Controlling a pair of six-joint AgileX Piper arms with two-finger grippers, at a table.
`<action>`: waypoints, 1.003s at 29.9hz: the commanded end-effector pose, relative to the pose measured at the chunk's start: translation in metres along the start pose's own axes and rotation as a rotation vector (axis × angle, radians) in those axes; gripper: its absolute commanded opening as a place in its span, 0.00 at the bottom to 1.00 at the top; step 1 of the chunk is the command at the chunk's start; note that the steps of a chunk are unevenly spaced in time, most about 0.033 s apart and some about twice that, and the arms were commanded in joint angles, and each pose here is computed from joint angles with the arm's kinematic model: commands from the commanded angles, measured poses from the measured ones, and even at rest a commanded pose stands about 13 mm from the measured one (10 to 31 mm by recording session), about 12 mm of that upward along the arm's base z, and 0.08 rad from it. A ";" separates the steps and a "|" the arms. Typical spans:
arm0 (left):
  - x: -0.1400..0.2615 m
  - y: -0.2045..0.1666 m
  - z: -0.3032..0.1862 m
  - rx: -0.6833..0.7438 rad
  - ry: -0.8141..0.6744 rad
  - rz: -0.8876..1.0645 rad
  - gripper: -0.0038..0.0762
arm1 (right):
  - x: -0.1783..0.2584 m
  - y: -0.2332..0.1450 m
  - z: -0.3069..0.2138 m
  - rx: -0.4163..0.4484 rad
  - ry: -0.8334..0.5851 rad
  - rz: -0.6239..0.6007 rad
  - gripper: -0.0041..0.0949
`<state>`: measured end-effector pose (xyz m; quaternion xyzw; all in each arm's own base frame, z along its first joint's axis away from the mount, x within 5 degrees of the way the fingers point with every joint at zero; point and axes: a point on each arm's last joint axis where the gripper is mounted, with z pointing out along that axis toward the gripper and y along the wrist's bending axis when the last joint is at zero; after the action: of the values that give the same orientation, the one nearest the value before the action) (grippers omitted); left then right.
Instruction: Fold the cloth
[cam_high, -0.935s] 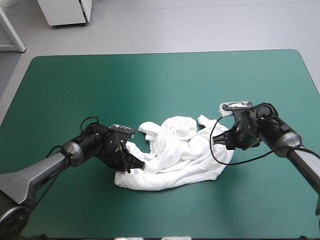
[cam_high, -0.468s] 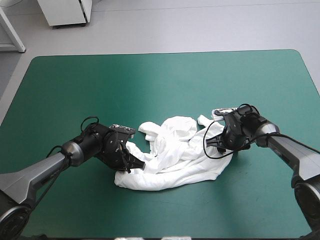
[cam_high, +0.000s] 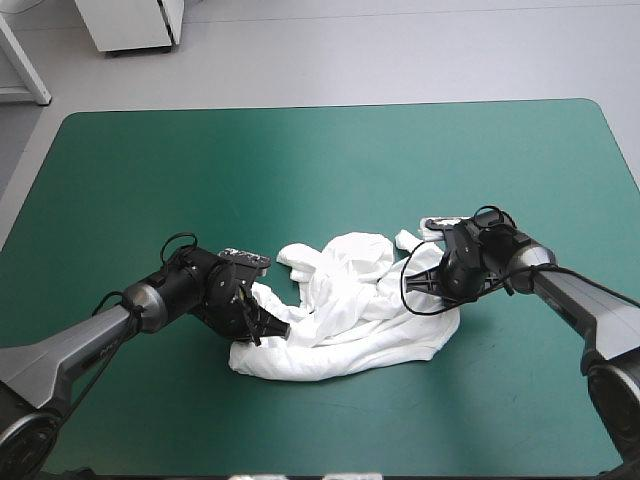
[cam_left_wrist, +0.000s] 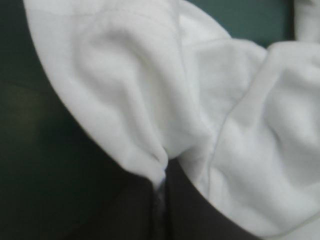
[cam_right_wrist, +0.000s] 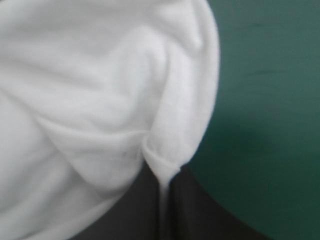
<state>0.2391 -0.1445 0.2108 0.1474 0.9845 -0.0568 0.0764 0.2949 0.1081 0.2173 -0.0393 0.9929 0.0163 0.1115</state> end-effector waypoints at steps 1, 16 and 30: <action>-0.008 -0.004 -0.035 0.021 -0.138 0.014 0.04 | 0.001 -0.010 -0.046 0.034 -0.124 -0.033 0.02; -0.017 -0.004 -0.234 -0.010 -0.654 0.072 0.04 | 0.043 -0.033 -0.253 -0.045 -0.692 -0.084 0.02; 0.037 0.001 -0.418 0.053 -1.272 0.127 0.04 | 0.094 -0.055 -0.428 -0.081 -1.296 -0.125 0.02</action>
<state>0.1791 -0.0939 0.5774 0.1530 0.7984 -0.1343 0.5667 0.1392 0.0399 0.5786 -0.0875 0.7820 0.0709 0.6130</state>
